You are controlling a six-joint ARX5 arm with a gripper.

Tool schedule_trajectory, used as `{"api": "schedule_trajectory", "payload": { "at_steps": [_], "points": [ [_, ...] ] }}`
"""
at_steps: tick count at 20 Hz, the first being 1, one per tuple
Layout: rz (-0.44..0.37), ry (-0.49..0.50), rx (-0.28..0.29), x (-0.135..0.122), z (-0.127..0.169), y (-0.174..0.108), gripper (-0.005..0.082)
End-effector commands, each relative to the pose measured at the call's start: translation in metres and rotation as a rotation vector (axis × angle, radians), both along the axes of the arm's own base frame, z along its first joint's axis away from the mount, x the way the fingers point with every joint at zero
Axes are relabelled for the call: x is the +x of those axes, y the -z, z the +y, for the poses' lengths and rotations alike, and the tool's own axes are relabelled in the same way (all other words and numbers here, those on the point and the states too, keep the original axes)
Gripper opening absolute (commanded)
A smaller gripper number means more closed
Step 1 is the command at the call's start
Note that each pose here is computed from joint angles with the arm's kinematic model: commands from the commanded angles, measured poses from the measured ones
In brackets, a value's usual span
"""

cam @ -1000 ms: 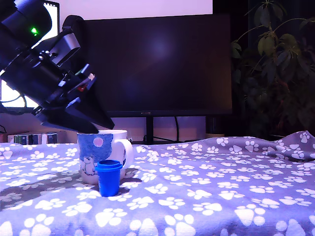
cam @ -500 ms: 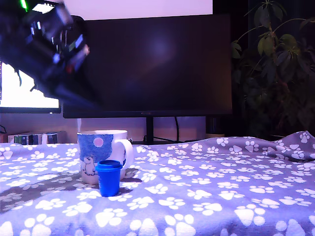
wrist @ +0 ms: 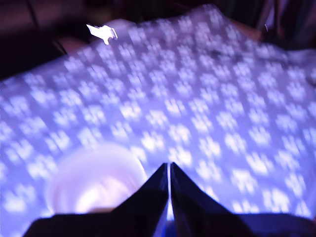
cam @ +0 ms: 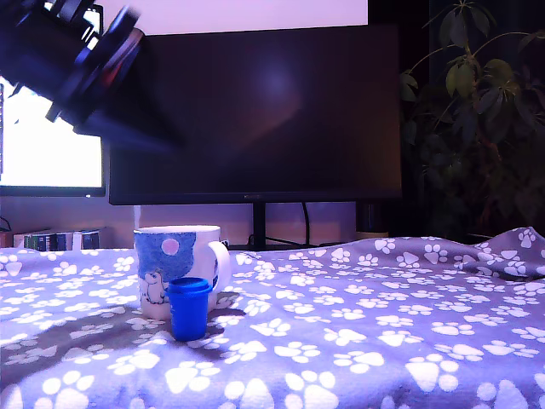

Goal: Pick up the coffee capsules on the table and drop them inside the coffee cup

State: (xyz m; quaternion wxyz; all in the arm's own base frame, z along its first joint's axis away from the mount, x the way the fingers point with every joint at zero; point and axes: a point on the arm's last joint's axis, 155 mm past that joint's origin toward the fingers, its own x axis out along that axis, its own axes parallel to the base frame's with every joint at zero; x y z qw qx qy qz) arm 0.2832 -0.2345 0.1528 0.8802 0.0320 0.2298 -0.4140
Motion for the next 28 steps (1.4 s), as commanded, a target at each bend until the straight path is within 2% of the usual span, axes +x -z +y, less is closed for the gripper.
{"api": "schedule_trajectory", "payload": {
  "at_steps": [1,10,14,20,25,28],
  "points": [
    [-0.023,0.005,-0.009,-0.008,0.003,0.002,-0.0019],
    [-0.049,0.010,-0.029,-0.044,0.020,0.028,-0.0019],
    [-0.037,-0.015,-0.035,-0.055,0.028,0.045,-0.0019],
    [-0.015,-0.032,-0.018,-0.066,0.034,0.068,-0.0019],
    [-0.007,-0.028,-0.021,-0.068,0.033,0.069,-0.0017],
    [0.000,-0.028,-0.016,-0.069,0.033,0.071,0.0062]
  ]
}}
